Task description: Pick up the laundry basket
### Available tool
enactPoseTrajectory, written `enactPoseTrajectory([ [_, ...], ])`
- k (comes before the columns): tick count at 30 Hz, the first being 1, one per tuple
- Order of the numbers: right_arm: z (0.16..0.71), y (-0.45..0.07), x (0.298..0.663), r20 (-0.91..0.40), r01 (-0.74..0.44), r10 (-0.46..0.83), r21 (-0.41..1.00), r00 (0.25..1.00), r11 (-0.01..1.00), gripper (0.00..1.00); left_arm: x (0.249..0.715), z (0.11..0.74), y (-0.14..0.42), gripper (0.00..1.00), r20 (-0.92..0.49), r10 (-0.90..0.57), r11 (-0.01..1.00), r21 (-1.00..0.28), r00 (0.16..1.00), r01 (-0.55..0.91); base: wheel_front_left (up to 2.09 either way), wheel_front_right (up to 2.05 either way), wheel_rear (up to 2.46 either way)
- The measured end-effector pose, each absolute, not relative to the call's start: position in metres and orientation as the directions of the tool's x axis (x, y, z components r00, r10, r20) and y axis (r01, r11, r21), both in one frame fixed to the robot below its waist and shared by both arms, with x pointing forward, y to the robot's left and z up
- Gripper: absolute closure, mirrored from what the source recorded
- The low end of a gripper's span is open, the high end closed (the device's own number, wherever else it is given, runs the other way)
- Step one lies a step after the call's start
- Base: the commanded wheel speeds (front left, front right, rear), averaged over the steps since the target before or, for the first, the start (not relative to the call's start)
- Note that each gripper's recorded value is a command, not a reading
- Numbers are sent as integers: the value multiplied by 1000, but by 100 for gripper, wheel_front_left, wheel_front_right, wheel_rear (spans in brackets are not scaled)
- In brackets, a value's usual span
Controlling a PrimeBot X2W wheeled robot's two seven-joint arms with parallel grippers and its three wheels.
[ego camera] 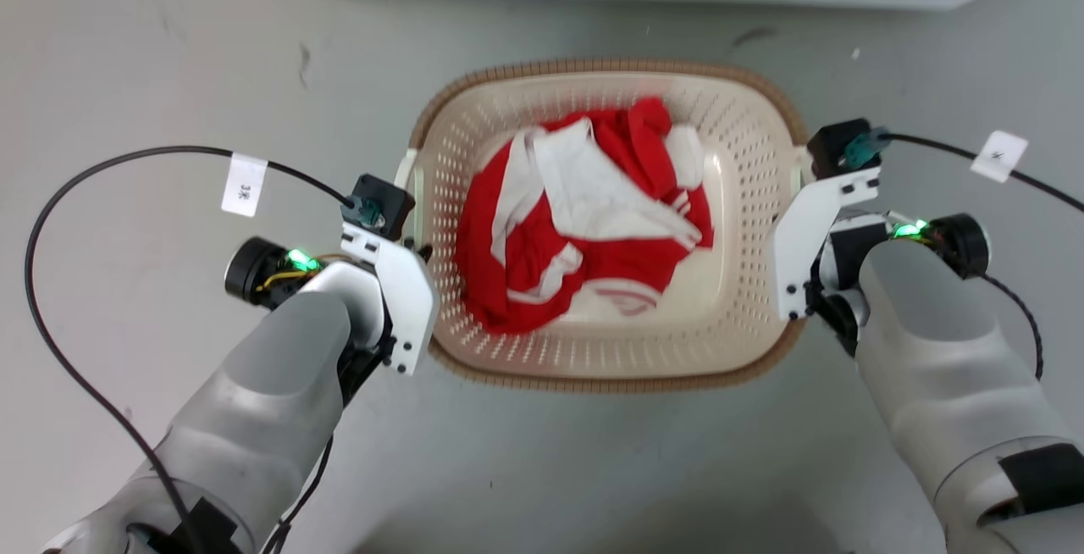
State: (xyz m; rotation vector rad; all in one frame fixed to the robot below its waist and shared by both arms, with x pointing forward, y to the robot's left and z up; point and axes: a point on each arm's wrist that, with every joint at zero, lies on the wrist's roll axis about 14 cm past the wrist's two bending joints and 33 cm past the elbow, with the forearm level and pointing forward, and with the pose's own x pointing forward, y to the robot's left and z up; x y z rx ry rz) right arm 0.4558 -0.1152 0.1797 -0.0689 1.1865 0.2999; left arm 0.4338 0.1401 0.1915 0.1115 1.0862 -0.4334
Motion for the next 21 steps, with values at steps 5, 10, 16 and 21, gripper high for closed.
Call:
enactPoseTrajectory([
  [5,210,-117,445,-937,-293,176,84,303,952,100,429,222,141,100,-877,-293,907,-130,381,401,0,0,0],
  [10,243,-116,430,-950,-309,167,81,263,948,100,416,251,146,100,-883,-289,906,-127,371,404,0,0,0],
  [16,284,-116,420,-946,-314,165,72,280,947,100,411,289,146,100,-869,-297,899,-115,395,423,0,0,0],
  [21,314,-120,413,-937,-320,153,47,315,946,100,405,315,145,100,-855,-305,900,-115,419,421,0,0,0],
])
